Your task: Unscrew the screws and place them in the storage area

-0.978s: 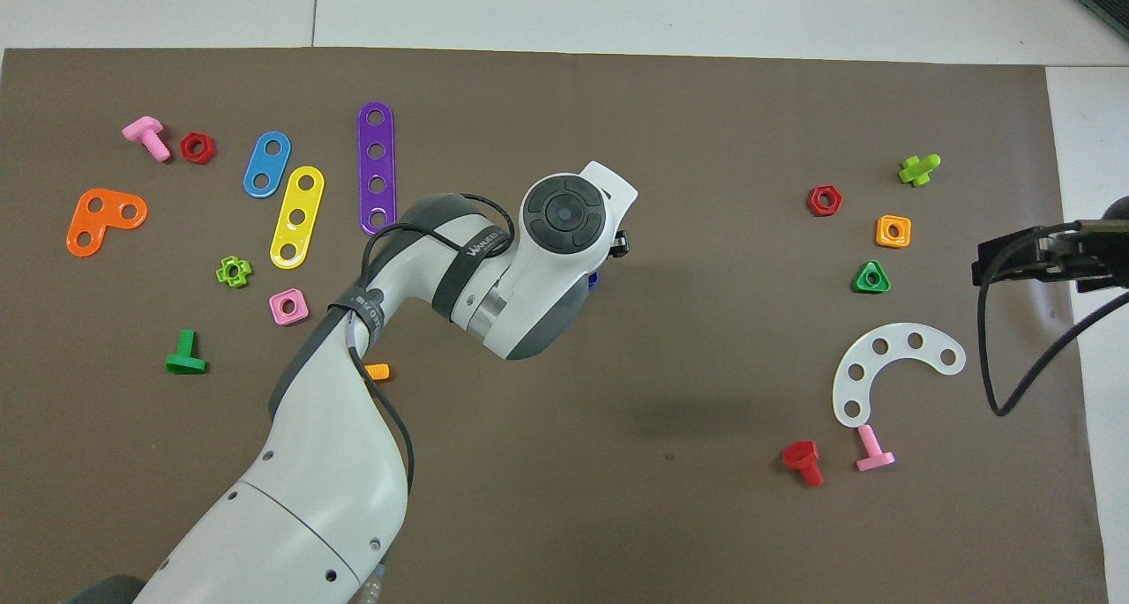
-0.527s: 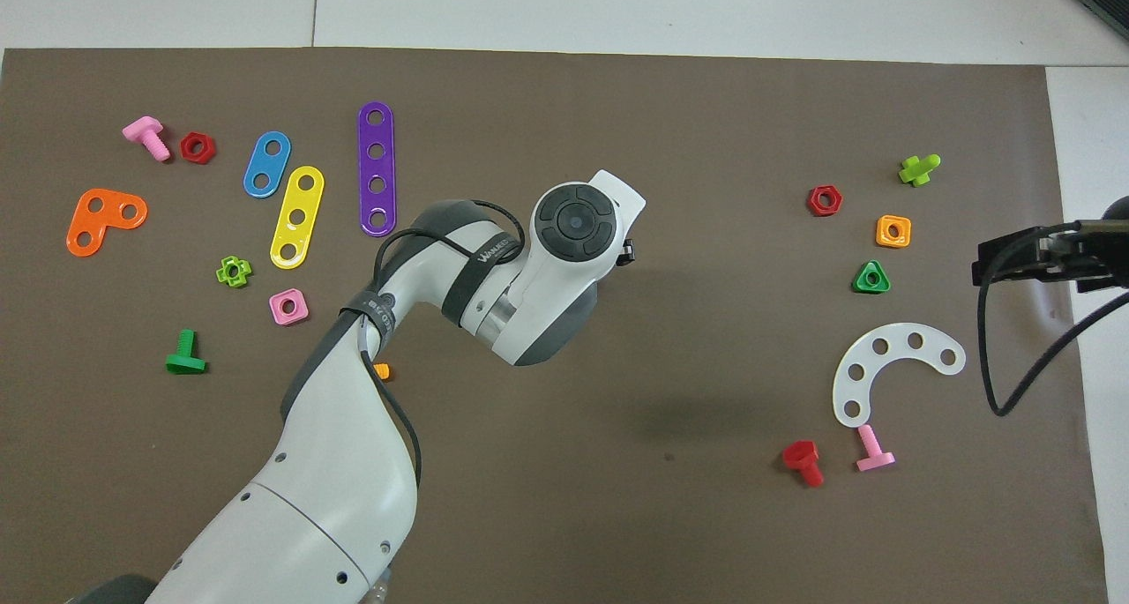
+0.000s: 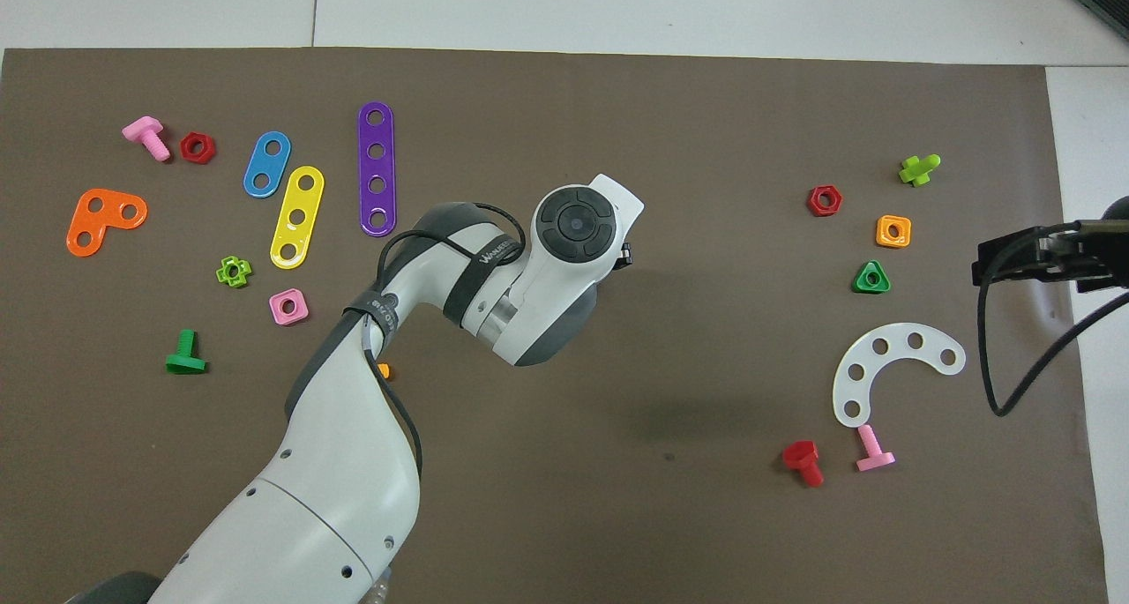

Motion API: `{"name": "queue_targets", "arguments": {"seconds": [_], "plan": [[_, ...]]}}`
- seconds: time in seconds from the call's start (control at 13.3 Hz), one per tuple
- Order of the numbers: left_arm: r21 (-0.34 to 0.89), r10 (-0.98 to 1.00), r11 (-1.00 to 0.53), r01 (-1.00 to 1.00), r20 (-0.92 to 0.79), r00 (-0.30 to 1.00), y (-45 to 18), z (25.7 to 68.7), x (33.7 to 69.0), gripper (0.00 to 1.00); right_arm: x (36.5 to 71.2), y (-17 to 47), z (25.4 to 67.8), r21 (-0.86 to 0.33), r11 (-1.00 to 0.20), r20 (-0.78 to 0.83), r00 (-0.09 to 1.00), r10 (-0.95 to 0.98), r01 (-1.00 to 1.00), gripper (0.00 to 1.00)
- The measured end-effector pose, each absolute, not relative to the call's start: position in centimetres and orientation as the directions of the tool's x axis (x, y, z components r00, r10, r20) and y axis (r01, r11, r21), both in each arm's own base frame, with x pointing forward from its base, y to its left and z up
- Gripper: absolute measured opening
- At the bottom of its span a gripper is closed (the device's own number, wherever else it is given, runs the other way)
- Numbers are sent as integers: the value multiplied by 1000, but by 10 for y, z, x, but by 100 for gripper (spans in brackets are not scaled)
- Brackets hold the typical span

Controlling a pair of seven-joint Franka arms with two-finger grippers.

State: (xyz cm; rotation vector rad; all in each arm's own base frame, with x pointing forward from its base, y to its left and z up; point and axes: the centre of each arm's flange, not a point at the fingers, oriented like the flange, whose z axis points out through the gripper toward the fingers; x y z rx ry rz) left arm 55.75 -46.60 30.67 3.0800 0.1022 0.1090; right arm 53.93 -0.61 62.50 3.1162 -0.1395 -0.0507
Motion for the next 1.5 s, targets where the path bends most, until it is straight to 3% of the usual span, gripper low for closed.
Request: {"name": "queue_targets", "arguments": {"seconds": [0.53, 0.9, 0.98, 1.5], "plan": [[61, 69, -996, 64, 71, 995, -466, 308, 558, 58, 539, -6, 625, 23, -996, -31, 995, -90, -89, 100], [62, 69, -996, 65, 73, 995, -466, 309, 559, 52, 539, -6, 625, 23, -996, -31, 995, -90, -89, 100], [62, 69, -996, 65, 74, 995, -466, 309, 559, 47, 539, -6, 625, 23, -996, -31, 995, -90, -89, 100], [48, 70, -997, 67, 61, 996, -464, 309, 559, 47, 539, -6, 625, 23, -996, -31, 995, -90, -89, 100]]}}
